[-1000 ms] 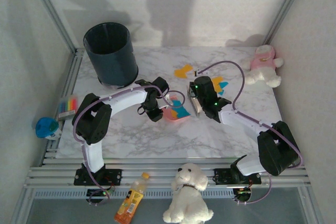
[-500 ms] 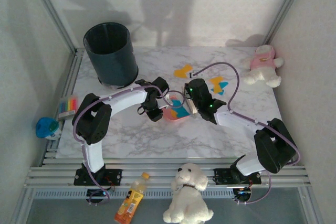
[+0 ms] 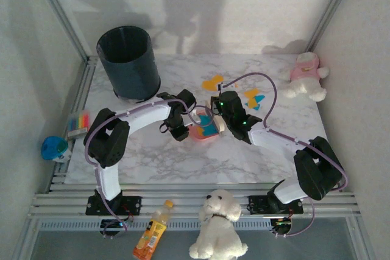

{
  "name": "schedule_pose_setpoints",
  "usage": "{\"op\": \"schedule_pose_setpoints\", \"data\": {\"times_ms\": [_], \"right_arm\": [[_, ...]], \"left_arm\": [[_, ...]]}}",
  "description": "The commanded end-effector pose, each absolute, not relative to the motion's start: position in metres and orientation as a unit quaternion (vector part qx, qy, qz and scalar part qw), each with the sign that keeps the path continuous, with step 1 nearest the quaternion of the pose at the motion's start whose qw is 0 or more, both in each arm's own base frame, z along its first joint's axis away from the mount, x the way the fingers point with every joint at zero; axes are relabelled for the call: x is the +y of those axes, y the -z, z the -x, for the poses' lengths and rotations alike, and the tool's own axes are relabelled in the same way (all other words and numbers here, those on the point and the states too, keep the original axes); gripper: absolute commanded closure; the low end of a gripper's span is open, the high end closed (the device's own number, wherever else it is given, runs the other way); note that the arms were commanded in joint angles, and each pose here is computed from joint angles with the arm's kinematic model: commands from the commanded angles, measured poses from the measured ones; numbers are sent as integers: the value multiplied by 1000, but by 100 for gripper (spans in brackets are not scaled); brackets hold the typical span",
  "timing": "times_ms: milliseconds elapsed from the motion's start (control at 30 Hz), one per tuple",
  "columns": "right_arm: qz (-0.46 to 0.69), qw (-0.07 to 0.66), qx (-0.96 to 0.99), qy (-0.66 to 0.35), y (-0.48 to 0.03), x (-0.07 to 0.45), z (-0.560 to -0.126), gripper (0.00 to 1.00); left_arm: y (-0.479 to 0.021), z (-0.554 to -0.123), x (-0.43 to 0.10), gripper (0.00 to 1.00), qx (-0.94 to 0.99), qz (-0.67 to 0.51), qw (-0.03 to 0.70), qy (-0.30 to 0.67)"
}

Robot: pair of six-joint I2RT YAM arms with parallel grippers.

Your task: Sweep away the paper scraps from the table

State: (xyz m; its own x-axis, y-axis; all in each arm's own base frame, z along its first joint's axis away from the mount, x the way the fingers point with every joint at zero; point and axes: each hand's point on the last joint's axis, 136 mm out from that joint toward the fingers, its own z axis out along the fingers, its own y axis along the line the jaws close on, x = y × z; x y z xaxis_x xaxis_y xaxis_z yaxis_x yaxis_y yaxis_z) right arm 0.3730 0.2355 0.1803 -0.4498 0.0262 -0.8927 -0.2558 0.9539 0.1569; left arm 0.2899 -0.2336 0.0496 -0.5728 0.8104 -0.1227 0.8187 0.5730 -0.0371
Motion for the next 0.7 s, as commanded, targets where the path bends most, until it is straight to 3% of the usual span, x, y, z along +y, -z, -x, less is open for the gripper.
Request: {"op": "schedule_pose_setpoints", "data": {"times_ms": [0, 667], "right_arm": [[75, 523, 833, -162, -181, 247, -371, 100], [85, 536, 817, -193, -205, 252, -364, 100]], "left_arm": [[-50, -280, -222, 100, 885, -463, 28, 28], [-50, -279, -222, 100, 883, -468, 28, 31]]}}
